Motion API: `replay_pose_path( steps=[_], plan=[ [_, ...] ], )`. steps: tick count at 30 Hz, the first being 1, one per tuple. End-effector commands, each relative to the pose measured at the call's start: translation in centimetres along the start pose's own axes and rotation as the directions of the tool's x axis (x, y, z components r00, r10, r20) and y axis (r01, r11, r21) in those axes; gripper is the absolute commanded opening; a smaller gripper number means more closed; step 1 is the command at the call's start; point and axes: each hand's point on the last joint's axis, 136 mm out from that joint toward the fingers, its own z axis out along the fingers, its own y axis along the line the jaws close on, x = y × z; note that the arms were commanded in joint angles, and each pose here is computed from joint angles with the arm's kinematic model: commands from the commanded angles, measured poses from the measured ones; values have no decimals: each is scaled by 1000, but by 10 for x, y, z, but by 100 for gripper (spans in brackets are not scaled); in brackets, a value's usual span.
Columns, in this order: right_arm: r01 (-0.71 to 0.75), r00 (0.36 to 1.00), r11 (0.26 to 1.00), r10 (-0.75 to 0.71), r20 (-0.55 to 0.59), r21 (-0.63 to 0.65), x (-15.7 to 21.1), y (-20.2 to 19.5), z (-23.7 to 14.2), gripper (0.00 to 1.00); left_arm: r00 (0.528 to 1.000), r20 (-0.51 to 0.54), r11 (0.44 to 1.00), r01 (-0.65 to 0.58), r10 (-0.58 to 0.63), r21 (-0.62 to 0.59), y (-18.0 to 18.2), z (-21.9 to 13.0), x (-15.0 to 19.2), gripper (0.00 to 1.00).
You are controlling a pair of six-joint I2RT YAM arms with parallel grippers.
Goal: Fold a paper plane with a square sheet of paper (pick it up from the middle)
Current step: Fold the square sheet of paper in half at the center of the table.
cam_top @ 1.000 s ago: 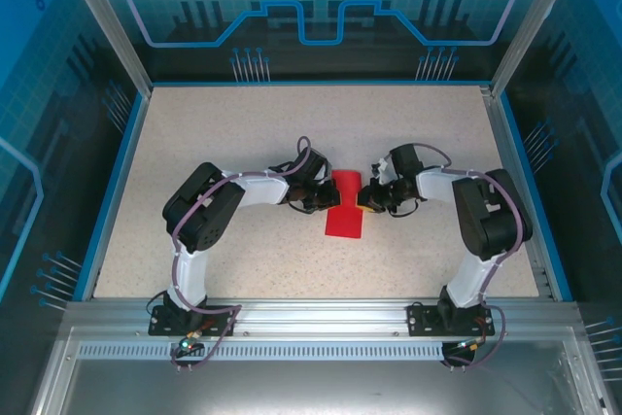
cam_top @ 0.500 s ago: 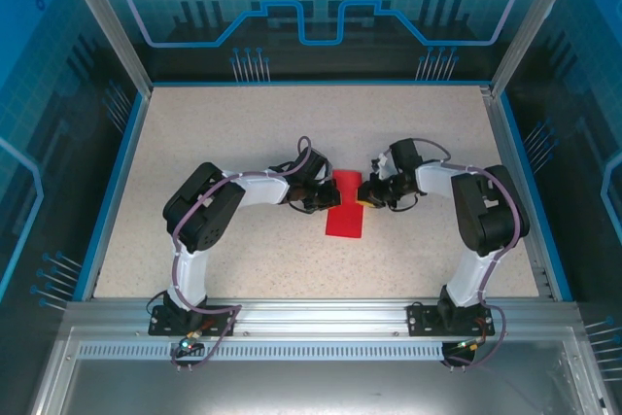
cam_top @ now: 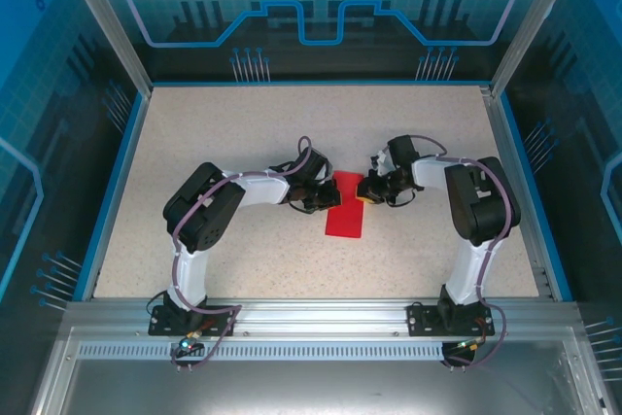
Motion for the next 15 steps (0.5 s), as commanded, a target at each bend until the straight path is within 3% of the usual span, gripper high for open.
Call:
replay_pose_path(
  steps=[1, 9, 15],
  plan=[
    [-15, 1000, 999, 15, 2, 36, -3, -12, -3, 10, 992, -114, 973, 31, -58, -227, 67, 19, 43, 0],
    [19, 999, 997, -16, 42, -74, -25, 23, -22, 10, 992, -115, 973, 28, -56, -231, 68, 19, 43, 0],
    [1, 1000, 999, 0, 30, -33, -31, 11, -14, 11, 992, -117, 972, 29, -57, -232, 69, 19, 43, 0]
  ],
)
